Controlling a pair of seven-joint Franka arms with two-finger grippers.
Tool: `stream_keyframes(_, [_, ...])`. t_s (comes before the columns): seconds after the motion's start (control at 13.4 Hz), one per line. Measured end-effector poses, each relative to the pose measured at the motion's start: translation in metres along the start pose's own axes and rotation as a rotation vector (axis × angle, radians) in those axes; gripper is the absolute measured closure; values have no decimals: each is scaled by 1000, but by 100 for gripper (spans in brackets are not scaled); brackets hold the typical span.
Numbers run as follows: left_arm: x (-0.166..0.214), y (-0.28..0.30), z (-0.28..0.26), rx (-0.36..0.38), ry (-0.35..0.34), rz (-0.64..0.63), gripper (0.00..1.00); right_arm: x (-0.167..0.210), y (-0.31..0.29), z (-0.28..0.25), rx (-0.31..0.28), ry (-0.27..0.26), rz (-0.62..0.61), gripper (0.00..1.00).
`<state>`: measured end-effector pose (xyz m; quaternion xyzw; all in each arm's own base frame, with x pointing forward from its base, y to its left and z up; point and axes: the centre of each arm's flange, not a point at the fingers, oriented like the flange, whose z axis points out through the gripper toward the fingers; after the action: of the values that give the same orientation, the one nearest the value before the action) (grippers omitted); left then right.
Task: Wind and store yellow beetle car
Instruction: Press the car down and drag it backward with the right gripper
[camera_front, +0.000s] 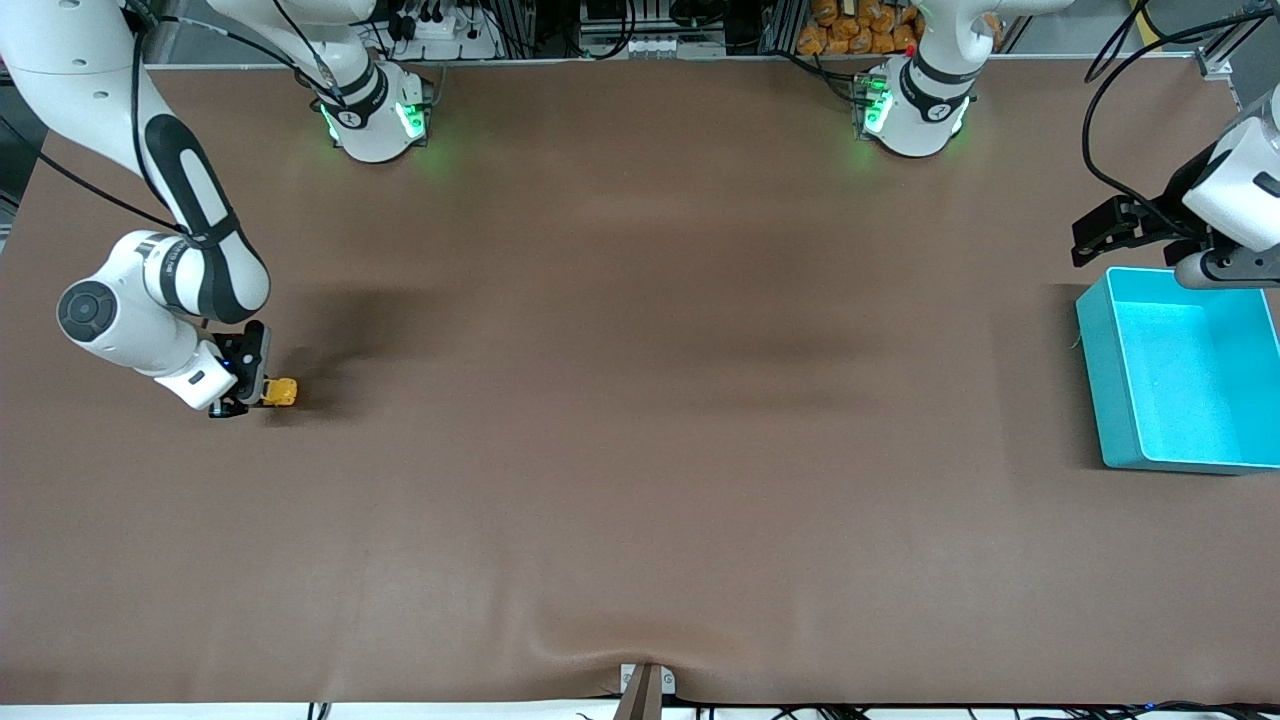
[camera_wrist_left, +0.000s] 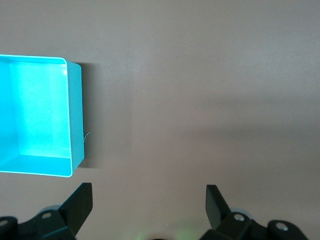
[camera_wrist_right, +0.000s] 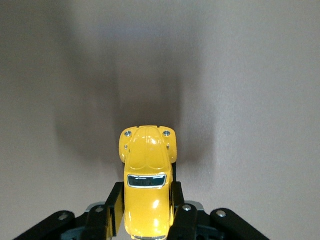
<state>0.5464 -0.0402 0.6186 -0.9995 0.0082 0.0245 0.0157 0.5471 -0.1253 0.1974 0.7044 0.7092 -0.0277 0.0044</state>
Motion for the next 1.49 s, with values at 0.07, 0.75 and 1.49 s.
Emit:
stream_keyframes(0.07, [0,0,0,0,0,1,0,-4,0,0,-1,0,1,58])
stream_keyframes(0.75, [0,-2,0,0,0,-2,0,-38,1,2,3,-1,4,58])
stream_keyframes(1.49, [0,-2,0,0,0,-3,0,-79,0,3,-5,-6,21,58])
